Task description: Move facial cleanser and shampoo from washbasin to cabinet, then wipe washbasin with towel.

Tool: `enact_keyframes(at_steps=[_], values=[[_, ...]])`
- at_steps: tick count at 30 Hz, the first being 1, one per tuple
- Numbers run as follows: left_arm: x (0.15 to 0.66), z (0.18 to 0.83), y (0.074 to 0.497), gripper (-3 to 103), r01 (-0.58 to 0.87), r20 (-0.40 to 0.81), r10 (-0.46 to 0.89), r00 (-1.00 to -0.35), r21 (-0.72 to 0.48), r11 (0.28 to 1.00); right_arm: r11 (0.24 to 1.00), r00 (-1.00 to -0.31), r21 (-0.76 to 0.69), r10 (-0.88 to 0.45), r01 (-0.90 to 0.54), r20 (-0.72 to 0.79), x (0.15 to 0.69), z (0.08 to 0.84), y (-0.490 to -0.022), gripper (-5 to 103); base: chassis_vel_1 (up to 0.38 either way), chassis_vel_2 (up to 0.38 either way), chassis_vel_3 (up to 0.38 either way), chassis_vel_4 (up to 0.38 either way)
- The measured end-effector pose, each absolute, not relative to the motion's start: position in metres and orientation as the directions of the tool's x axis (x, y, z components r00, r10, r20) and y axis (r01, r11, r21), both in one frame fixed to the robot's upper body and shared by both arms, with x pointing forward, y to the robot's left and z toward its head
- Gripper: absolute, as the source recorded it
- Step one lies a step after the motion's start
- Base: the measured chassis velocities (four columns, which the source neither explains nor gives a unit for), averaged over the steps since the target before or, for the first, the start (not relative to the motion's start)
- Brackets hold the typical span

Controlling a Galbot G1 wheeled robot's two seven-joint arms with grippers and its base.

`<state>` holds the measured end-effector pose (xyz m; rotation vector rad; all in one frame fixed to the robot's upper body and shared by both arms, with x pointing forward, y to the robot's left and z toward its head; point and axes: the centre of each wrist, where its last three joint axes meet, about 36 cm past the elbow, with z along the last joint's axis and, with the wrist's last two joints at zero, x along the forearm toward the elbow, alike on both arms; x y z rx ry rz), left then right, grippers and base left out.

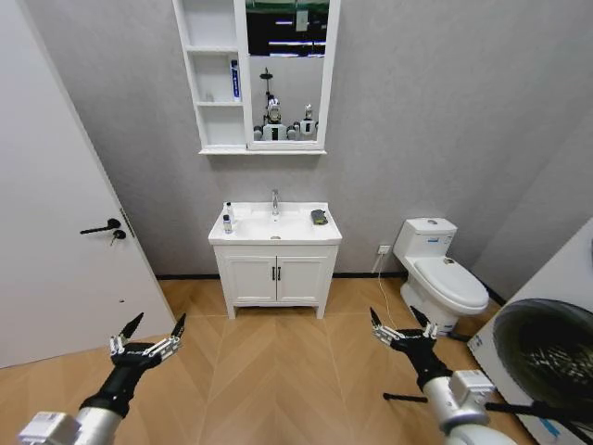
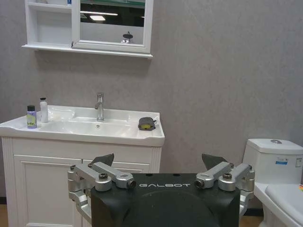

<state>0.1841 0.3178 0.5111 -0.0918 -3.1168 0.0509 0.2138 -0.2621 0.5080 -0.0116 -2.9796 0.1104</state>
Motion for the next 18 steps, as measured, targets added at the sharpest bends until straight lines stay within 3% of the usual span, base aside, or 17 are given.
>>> enact_keyframes(at_steps=[18], values=[[0.1792, 0.5104, 0.3148, 100, 0.057, 0.064, 0.059, -0.996, -0.038, 0.998, 0.997, -0.989, -0.082, 0.008, -0.004, 0.146, 0.2139, 0.5083, -0.2630, 100, 0.000, 0.000, 0.000, 0.000]])
